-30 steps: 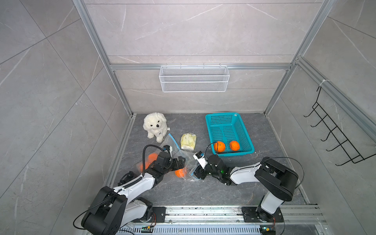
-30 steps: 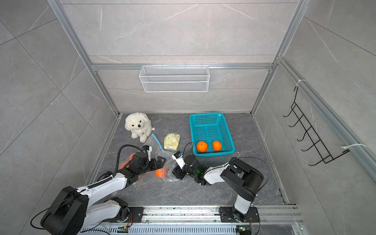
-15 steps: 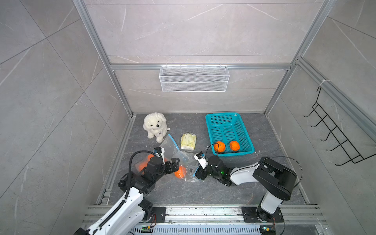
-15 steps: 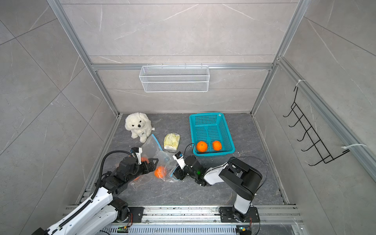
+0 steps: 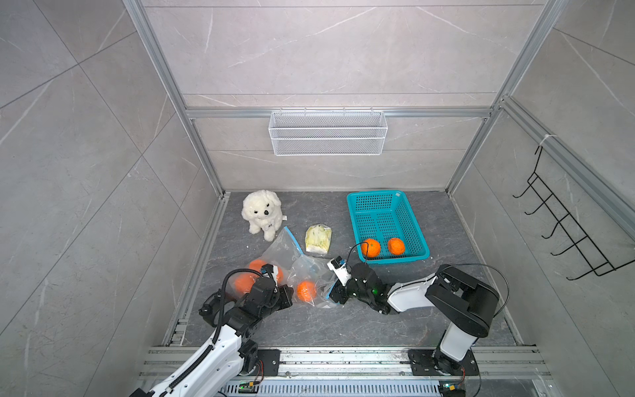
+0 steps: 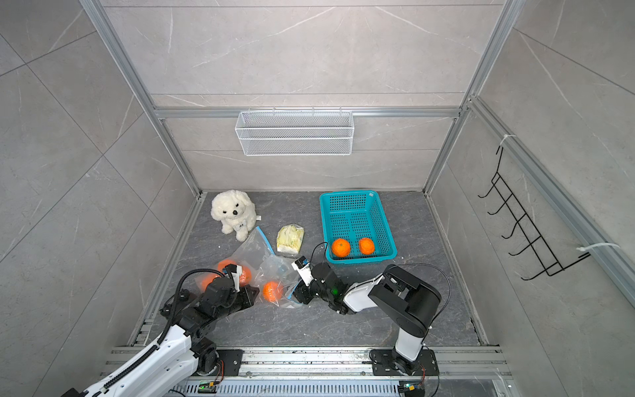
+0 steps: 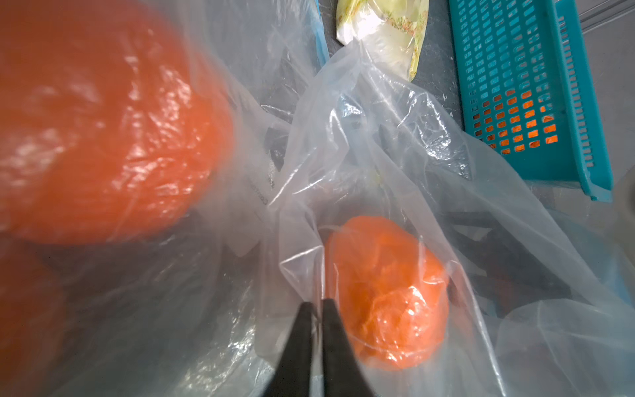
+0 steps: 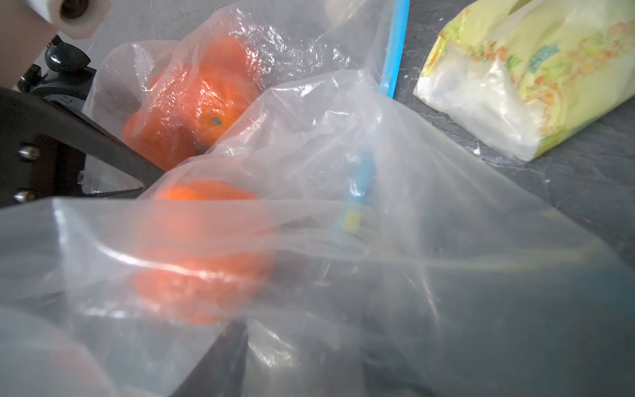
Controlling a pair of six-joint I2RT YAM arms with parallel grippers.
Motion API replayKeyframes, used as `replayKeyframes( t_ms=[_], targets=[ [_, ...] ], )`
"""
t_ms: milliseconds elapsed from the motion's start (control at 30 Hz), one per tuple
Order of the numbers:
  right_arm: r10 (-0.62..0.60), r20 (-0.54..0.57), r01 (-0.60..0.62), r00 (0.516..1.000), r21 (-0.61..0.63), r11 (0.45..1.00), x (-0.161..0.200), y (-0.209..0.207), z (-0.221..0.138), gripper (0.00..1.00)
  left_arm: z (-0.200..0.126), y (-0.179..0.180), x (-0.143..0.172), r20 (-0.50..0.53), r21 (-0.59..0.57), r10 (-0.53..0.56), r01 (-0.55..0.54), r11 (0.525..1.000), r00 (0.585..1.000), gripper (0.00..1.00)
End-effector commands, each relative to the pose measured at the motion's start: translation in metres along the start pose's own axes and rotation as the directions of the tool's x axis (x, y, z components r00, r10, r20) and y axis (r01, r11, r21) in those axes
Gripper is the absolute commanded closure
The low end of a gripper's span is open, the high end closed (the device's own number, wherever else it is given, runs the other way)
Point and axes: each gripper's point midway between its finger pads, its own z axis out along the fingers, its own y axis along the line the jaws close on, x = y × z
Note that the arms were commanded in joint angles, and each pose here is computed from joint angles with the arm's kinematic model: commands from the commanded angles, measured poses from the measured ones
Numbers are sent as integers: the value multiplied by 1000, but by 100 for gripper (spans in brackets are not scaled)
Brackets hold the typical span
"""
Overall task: Open the zip-top bag and take out the orange
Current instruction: Adjust the zipper food storage bag at the center of the board.
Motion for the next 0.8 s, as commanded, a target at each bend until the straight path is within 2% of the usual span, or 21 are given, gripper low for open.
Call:
replayKeyframes(
  t_ms=[0, 200, 433, 600, 767],
  targets=[
    [9, 12, -9, 1000, -2, 1000, 0, 1, 1, 45, -7, -29, -27, 47, 56, 42, -45, 997, 998, 100],
    [-2, 20, 1, 1000, 45, 999, 5, -7, -6, 45, -24, -69, -64, 88, 104, 93, -102, 989, 992, 100],
    [-46, 119, 36, 992, 77, 996, 2, -13, -21, 42, -52, -106, -100, 141, 132, 151, -170, 977, 978, 100],
    [-92, 196, 78, 976, 80, 994, -4, -12, -28, 40, -48, -111, -103, 136, 143, 158, -177, 974, 978, 100],
    [-116, 273, 96, 955, 82, 992, -11, -12, -32, 39, -42, -96, -103, 141, 73, 160, -171, 983, 977, 100]
  ],
)
